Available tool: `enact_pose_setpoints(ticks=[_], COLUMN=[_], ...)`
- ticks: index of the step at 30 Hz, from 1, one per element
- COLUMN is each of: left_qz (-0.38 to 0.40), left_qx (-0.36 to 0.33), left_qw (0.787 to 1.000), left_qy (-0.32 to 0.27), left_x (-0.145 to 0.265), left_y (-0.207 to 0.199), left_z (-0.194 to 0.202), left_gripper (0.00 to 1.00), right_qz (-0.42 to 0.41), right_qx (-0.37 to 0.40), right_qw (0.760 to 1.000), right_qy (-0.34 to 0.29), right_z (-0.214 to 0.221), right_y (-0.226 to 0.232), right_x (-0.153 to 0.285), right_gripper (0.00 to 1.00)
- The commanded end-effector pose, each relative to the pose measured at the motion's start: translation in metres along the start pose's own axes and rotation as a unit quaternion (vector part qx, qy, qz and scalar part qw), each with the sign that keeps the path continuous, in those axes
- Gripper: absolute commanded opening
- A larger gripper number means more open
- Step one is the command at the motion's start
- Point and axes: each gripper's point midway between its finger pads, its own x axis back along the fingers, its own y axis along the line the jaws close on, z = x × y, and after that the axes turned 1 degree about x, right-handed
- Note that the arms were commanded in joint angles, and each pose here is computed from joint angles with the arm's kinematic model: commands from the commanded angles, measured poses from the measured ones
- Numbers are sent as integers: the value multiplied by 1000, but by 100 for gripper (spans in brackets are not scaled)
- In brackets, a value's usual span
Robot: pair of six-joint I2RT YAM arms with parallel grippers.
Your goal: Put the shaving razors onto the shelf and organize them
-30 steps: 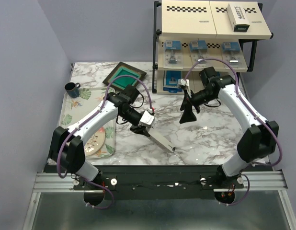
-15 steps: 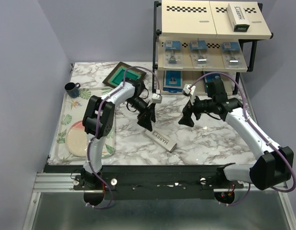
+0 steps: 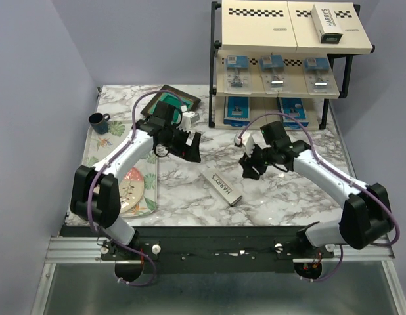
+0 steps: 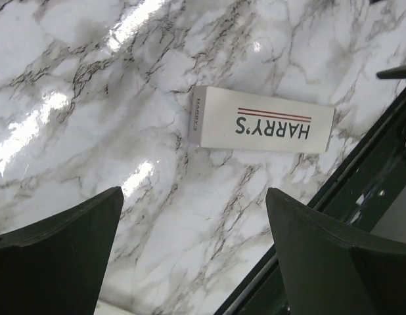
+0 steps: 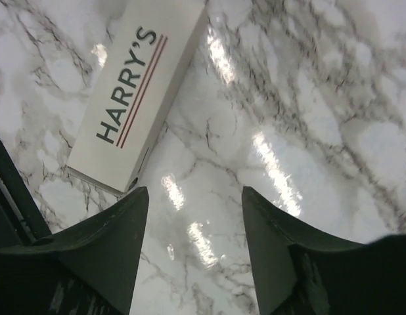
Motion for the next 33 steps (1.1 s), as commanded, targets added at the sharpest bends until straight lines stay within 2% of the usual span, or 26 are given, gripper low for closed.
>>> enact_pose_setpoints(ticks=[1,3,5,6,7,8,9,10,11,15,18,20,23,25,27,28,30,31,32,33], left_qz=[-33,-17,7,16,34,49,73,88,98,95,98,111,109,100,91,75,52,32,11,-17], left_qx=[110,131,132,163,155,160,170,165,163,186,200,183,181,181,164,175,169,171,171,166], left_qw=[993,991,991,986,987,985,982,980,980,977,974,975,976,977,980,981,983,984,984,985], left_qy=[-40,-23,-35,-20,-39,-44,-36,-63,-66,-52,-39,-53,-51,-50,-59,-44,-55,-36,-37,-49], left_x=[-10,-19,-25,-32,-35,-37,-41,-39,-39,-46,-51,-54,-63,-69,-71,-73,-71,-68,-66,-62], left_y=[-2,-10,-23,-27,-34,-40,-47,-53,-58,-61,-66,-72,-72,-66,-62,-58,-51,-47,-41,-32], left_z=[16,44,50,68,62,64,78,68,70,98,118,114,116,113,99,103,86,94,93,84], left_gripper=[99,93,82,78,72,56,47,40,25,24,31,33,23,22,20,19,12,11,17,32], right_qz=[36,38,29,15,5,-17,-31,-38,-48,-67,-88,-107,-131,-138,-139,-134,-127,-126,-125,-119], right_qx=[-23,-9,7,10,10,10,0,-4,-14,-31,-30,-38,-26,-14,-13,-10,-2,3,4,3], right_qw=[996,995,992,991,990,989,987,985,983,980,979,976,977,978,979,980,982,982,982,981], right_qy=[75,96,121,133,137,145,160,168,177,184,180,185,166,153,149,148,141,142,143,150], right_z=[35,41,52,58,61,66,75,80,89,90,76,70,42,21,14,11,5,6,6,10], right_y=[-8,-2,11,19,25,38,48,54,62,70,71,74,82,83,82,81,77,76,76,74], right_x=[-18,-23,-29,-30,-30,-33,-32,-33,-34,-44,-58,-69,-86,-93,-98,-99,-97,-96,-96,-94], right_gripper=[28,1,1,1,1,1,1,1,1,1,1,1,1,1,1,1,1,1,1,1])
